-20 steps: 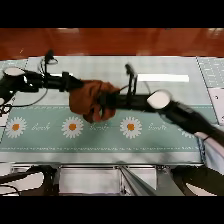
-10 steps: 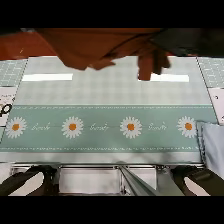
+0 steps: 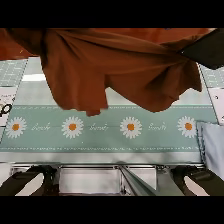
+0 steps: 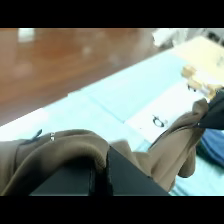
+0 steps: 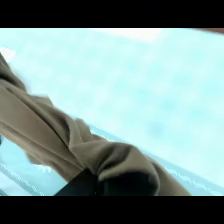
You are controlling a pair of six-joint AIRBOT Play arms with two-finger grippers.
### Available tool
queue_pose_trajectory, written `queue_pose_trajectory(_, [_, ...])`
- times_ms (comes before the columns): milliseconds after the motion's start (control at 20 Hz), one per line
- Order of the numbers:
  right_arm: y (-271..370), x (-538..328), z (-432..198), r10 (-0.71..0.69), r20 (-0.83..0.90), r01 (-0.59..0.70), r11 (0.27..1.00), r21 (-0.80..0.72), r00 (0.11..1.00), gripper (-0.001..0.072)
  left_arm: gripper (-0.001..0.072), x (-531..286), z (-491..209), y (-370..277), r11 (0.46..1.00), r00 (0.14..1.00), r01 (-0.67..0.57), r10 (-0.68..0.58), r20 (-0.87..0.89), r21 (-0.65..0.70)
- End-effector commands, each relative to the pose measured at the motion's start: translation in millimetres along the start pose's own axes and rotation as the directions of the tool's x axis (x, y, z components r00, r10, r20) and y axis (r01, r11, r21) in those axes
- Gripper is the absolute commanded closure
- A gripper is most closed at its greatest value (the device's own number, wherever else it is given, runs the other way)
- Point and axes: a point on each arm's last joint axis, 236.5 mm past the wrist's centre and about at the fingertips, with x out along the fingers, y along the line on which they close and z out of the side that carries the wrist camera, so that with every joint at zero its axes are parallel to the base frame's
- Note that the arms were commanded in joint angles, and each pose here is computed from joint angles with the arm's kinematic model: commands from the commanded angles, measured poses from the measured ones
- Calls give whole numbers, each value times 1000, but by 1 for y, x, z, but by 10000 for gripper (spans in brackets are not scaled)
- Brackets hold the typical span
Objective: Fold the shirts.
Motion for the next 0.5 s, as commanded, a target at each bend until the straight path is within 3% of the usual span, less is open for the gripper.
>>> queue_pose_trajectory(0, [-4, -2, -3, -23, -11, 22, 1000, -10, 1000, 684, 682, -4, -4, 9, 998, 998, -56, 56, -20, -3])
queue_pose_trajectory(200, [-17, -41, -14, -156, 29, 157, 988, -14, 987, 684, 682, -53, -17, 21, 955, 952, -290, 295, -82, 62])
queue_pose_trajectory(450, [-8, -68, -47, -173, -7, 173, 985, -1, 985, 684, 682, -76, -64, -40, 974, 957, -220, 225, -182, 48])
